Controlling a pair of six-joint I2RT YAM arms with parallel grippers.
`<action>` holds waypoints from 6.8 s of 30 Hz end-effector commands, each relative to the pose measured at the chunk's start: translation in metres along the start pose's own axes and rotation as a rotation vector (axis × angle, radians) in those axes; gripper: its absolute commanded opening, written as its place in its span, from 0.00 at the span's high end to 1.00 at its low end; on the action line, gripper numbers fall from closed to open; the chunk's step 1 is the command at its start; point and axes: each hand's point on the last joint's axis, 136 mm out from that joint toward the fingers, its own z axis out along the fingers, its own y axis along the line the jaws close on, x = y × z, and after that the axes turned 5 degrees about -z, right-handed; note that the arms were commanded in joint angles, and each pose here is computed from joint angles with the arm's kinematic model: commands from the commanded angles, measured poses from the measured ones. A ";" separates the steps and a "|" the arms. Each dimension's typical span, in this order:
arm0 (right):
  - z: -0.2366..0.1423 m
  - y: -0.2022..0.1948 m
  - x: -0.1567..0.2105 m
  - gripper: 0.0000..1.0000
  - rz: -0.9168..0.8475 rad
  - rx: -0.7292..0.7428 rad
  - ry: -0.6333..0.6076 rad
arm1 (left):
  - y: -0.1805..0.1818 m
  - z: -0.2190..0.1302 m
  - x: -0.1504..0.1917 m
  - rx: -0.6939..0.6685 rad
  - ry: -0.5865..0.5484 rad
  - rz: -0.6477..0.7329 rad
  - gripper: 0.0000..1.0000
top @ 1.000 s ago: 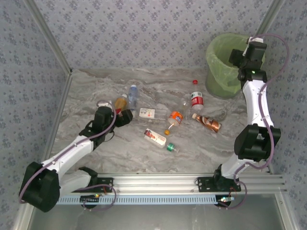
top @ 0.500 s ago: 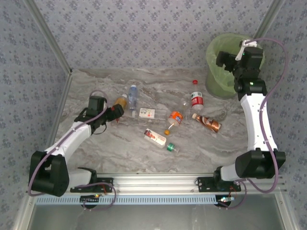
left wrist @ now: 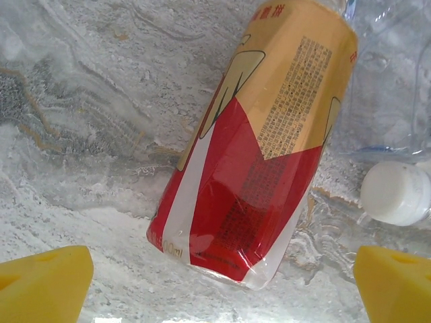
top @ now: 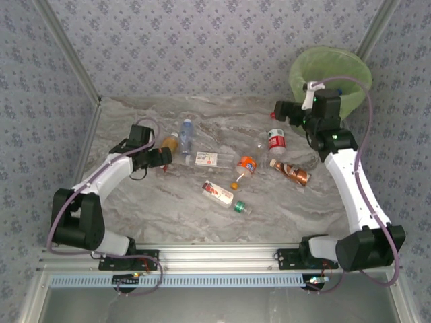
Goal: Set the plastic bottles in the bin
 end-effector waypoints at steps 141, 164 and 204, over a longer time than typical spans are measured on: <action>0.024 0.160 0.061 1.00 0.245 -0.590 0.234 | -0.268 -0.092 0.092 0.848 -0.112 0.477 0.44; 0.037 0.098 0.035 1.00 0.237 -0.406 0.127 | -0.220 -0.116 0.050 0.845 -0.295 0.343 0.01; -0.089 -0.126 -0.155 1.00 0.385 0.129 -0.762 | -0.085 -0.097 0.005 0.393 -0.525 -0.060 0.01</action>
